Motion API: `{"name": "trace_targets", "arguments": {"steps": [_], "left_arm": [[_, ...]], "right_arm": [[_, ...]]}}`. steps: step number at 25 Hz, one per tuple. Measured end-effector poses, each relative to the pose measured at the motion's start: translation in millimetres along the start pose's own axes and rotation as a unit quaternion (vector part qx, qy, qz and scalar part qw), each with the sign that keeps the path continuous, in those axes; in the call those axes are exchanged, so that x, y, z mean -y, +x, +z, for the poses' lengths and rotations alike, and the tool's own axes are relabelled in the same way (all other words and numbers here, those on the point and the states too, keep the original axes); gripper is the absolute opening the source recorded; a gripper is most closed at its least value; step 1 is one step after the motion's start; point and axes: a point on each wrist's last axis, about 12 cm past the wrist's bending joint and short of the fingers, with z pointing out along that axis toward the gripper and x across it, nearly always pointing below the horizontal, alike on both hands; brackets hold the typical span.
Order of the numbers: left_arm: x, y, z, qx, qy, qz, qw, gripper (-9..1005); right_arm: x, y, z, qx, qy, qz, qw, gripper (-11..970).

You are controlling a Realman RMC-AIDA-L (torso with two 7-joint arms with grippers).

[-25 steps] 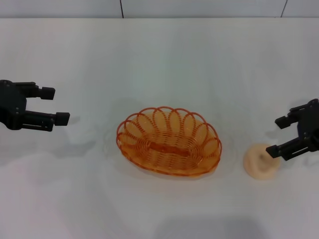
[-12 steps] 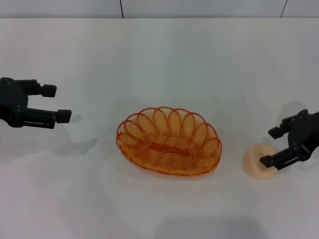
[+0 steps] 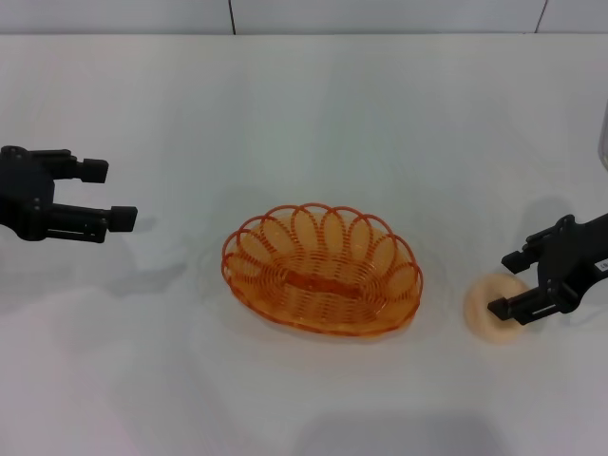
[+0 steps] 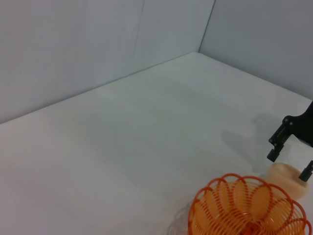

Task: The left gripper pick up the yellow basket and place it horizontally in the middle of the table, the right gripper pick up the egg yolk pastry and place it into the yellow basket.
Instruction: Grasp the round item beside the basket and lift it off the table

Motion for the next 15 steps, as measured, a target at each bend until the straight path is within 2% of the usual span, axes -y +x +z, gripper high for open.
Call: {"name": "trace_targets", "arguments": {"steps": [15], "left_arm": [[0.9, 2.6, 0.0, 0.001, 0.000, -0.004, 1.000, 892]], "right_arm": [[6.2, -2.2, -1.4, 0.009, 0.018, 0.001, 1.000, 572]]}}
